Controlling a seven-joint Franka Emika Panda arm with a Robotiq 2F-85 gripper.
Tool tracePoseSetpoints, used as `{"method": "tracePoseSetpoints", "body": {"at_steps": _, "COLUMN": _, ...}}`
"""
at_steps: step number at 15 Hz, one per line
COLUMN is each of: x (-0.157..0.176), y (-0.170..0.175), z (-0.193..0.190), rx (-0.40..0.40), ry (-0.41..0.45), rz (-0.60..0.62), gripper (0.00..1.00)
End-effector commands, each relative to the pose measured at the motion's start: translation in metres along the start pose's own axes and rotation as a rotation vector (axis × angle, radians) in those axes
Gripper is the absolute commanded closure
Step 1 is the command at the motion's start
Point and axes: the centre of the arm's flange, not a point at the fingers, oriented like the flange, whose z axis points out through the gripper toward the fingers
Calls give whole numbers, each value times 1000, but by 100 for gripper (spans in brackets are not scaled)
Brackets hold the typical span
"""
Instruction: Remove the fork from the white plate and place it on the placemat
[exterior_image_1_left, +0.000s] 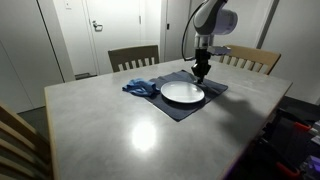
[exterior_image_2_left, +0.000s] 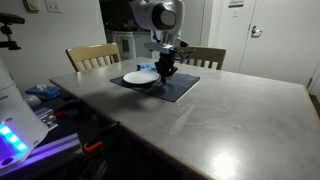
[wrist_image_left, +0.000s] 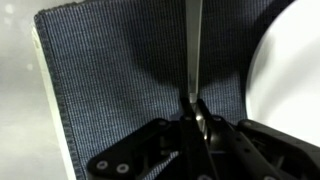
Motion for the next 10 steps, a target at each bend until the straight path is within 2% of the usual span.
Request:
{"method": "tracePoseSetpoints", "body": {"at_steps": 1, "x": 8, "y": 1, "z": 4, "rx": -43, "ry": -33, "rz": 0, "gripper": 98}}
{"method": "tracePoseSetpoints", "body": {"at_steps": 7, "x": 14, "y": -7, "z": 4, "rx": -156, "ry": -110, "rz": -139, "gripper": 98}}
{"method": "tracePoseSetpoints", "body": {"at_steps": 10, "x": 17, "y": -9, "z": 4, "rx": -122, "ry": -89, "rz": -135, "gripper": 98}}
